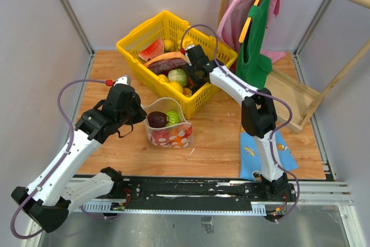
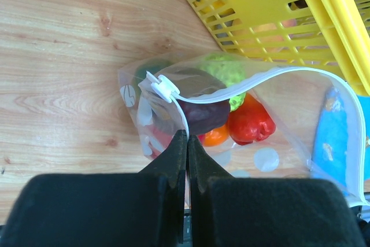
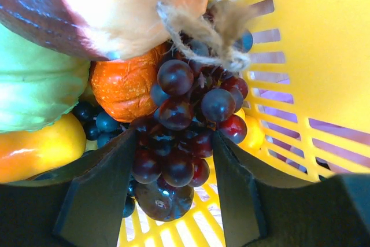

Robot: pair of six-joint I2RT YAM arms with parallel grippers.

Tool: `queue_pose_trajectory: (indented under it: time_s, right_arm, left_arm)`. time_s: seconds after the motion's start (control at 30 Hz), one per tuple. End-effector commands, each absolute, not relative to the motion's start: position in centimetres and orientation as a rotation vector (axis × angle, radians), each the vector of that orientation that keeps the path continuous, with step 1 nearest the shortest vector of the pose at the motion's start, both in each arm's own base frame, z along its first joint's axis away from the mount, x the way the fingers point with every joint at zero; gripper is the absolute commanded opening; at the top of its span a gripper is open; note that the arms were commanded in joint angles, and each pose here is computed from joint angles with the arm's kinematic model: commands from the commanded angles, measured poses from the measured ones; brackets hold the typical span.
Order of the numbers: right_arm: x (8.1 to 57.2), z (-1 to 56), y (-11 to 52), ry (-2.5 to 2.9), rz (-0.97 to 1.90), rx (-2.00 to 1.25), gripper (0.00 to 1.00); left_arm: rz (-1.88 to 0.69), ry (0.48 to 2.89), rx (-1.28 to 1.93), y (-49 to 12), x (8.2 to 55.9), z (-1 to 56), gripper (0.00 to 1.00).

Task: Place the food in the zip-top bag and seal the zipper
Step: Pick up the fake fruit from the bin.

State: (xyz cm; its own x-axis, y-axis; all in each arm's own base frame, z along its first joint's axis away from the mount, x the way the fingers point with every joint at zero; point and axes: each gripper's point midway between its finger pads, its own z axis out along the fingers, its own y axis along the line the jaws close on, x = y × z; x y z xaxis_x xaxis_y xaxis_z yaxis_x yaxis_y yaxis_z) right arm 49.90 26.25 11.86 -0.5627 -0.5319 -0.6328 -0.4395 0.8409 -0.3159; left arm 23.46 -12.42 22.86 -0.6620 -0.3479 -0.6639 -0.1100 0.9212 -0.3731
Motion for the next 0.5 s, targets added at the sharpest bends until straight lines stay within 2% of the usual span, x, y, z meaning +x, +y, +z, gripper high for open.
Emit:
queue_pose_trajectory:
  time_s: [0.0, 0.13, 0.33, 0.4, 0.47]
  right_arm:
    - [50.7, 9.4, 25.6, 2.306, -0.121, -0.694, 0.52]
    - [50.6, 8.8, 25.5, 2.322, -0.108, -0.713, 0.40]
    - [50.2, 11.3, 25.7, 2.302, -0.071, -0.709, 0.08]
    - [49.9, 12.6, 25.9, 2.285, -0.048, -0.708, 0.02]
    - [49.6, 14.0, 26.2, 2.263, -0.031, -0.707, 0.01]
  left_arm:
    - [-0.402, 2.265, -0.315, -12.6, 23.9, 23.8, 0.00]
    - [-0.406, 2.264, -0.316, -12.7, 24.0, 23.8, 0.00]
    - [-0.407, 2.258, -0.320, -12.7, 24.0, 23.9, 0.00]
    - [-0.407, 2.255, -0.321, -12.7, 24.0, 24.0, 0.00]
    - [-0.407, 2.253, -0.323, -12.6, 24.0, 24.0, 0.00]
